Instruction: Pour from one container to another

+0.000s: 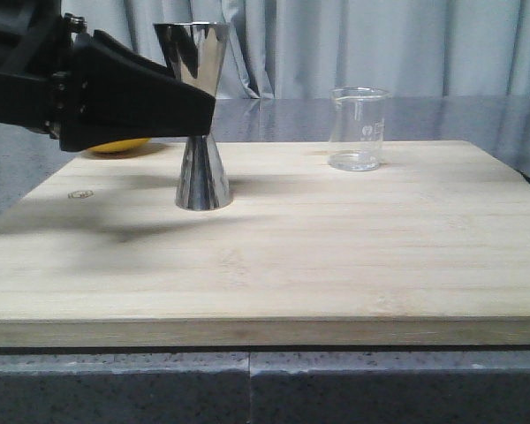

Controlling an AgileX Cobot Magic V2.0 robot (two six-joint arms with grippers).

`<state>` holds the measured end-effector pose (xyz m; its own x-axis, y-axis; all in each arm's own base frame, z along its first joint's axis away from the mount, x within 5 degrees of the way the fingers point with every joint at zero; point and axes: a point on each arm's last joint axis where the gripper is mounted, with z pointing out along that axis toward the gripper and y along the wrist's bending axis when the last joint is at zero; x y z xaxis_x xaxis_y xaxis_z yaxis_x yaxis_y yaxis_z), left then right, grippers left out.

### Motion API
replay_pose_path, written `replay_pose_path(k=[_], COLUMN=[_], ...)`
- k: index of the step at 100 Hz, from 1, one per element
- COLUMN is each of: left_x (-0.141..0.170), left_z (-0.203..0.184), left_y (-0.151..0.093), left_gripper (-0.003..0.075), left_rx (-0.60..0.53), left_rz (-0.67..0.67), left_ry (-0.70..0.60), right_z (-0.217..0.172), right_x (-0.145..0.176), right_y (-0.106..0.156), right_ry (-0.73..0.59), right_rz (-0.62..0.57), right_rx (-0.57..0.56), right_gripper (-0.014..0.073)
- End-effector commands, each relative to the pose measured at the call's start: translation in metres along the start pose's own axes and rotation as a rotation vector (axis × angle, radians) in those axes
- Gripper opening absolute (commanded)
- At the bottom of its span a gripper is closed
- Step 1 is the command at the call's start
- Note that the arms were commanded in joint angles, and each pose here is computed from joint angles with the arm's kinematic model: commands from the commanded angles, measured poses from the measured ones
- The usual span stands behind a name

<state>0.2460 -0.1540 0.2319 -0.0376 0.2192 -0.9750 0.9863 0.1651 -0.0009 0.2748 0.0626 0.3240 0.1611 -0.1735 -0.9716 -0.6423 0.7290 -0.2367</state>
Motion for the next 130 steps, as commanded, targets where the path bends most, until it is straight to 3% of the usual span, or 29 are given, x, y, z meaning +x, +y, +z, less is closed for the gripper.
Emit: replay_pose_path(k=[1, 42, 64, 92, 111, 130], left_x=[-0.018, -0.011, -0.018, -0.028, -0.049, -0.075], left_z=[-0.006, -0.011, -0.032, -0.059, -0.087, -0.126], left_y=[-0.001, 0.01, 0.016, 0.016, 0.02, 0.023], left_gripper=[0.0475, 0.0475, 0.0474, 0.0474, 0.0474, 0.047], left_rx=[-0.015, -0.121, -0.114, -0.169, -0.317, -0.551], left_rz=[0.032, 0.021, -0.003, -0.012, -0.021, -0.002], left_ry=[-0.052, 0.019, -0.069, -0.064, -0.183, -0.346], right_z=[-0.005, -0.005, -0.005, -0.005, -0.003, -0.002], right_x=[-0.021, -0.021, -0.021, -0.019, -0.028, -0.043], right_y=[-0.003, -0.003, -0.003, -0.006, -0.016, -0.031], right_ry=[-0.092, -0.092, -0.091, -0.07, -0.05, -0.027], right_rz=[-0.004, -0.004, -0.004, 0.01, -0.008, -0.046], right_rx=[0.019, 0.019, 0.02, 0.056, 0.118, 0.205], right_gripper=[0.0513, 0.0512, 0.0512, 0.0512, 0.0512, 0.0512])
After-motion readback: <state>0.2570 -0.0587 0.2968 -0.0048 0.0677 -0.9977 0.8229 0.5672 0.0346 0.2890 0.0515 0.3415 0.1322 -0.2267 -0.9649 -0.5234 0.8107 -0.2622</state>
